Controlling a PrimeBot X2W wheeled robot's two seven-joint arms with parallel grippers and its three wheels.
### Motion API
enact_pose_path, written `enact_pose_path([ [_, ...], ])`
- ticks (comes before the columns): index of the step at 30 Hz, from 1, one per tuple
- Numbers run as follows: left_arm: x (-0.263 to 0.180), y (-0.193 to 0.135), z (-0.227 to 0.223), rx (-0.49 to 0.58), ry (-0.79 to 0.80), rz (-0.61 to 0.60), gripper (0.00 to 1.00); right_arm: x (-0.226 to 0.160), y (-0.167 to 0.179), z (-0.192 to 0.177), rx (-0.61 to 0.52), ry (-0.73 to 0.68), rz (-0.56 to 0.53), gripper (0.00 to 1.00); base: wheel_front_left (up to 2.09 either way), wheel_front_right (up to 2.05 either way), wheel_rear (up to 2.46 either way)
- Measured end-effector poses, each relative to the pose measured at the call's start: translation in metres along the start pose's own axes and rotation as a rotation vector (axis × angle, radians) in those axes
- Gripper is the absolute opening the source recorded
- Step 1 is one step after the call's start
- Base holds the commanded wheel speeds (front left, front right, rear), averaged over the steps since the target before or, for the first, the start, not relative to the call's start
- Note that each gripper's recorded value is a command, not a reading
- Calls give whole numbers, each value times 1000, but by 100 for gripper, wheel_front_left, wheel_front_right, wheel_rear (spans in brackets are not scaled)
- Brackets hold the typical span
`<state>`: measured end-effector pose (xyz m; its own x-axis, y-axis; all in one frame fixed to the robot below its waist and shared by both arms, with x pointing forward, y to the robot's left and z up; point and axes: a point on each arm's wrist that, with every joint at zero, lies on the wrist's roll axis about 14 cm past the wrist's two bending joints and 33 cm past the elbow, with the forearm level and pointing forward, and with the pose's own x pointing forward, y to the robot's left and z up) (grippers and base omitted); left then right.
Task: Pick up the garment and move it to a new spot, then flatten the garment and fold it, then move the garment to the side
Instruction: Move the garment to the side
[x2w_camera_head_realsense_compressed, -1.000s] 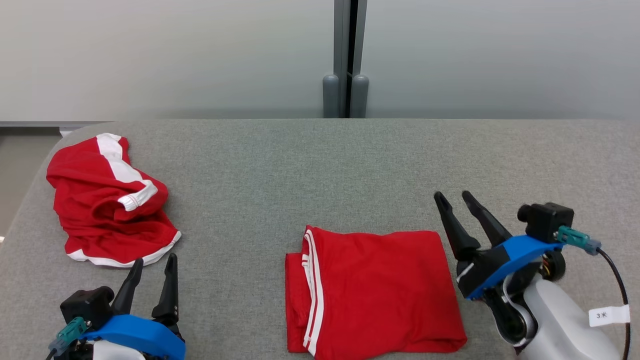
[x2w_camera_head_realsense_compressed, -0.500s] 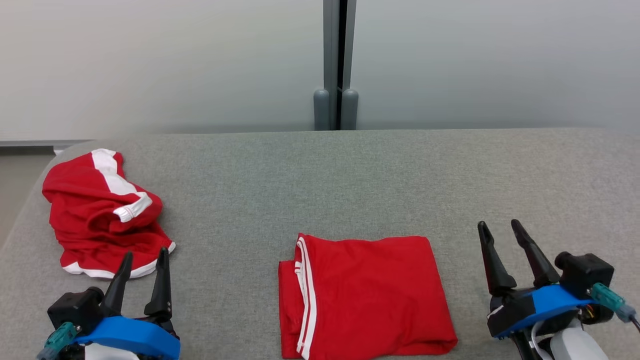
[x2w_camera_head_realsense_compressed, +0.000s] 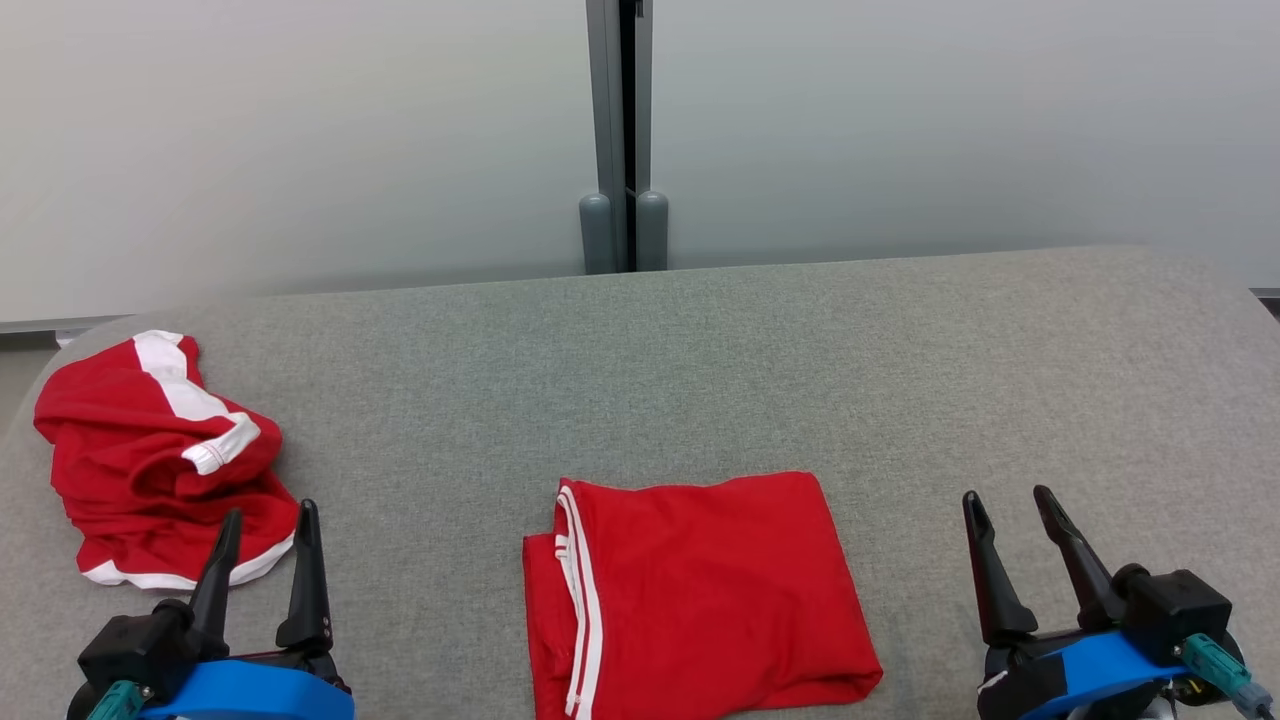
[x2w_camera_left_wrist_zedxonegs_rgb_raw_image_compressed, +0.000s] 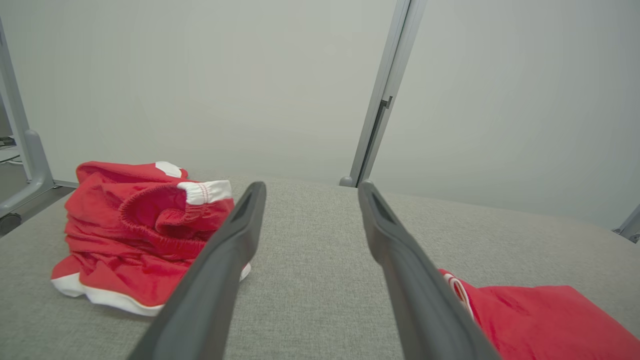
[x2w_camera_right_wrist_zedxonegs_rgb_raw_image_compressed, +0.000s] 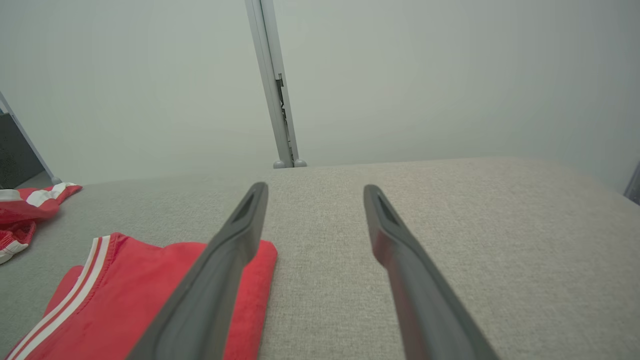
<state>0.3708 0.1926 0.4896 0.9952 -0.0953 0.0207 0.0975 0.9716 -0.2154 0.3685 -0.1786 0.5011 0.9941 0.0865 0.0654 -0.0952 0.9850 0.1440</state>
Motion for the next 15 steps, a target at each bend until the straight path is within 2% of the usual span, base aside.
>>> enact_pose_path([
  [11,-2,-2,1,13,-14,15,100,-3,2,-14,-8,46,6,100,0,0,0],
  [15,-2,-3,0,13,-11,12,100,2,12,-39,48,140,14,100,0,0,0],
])
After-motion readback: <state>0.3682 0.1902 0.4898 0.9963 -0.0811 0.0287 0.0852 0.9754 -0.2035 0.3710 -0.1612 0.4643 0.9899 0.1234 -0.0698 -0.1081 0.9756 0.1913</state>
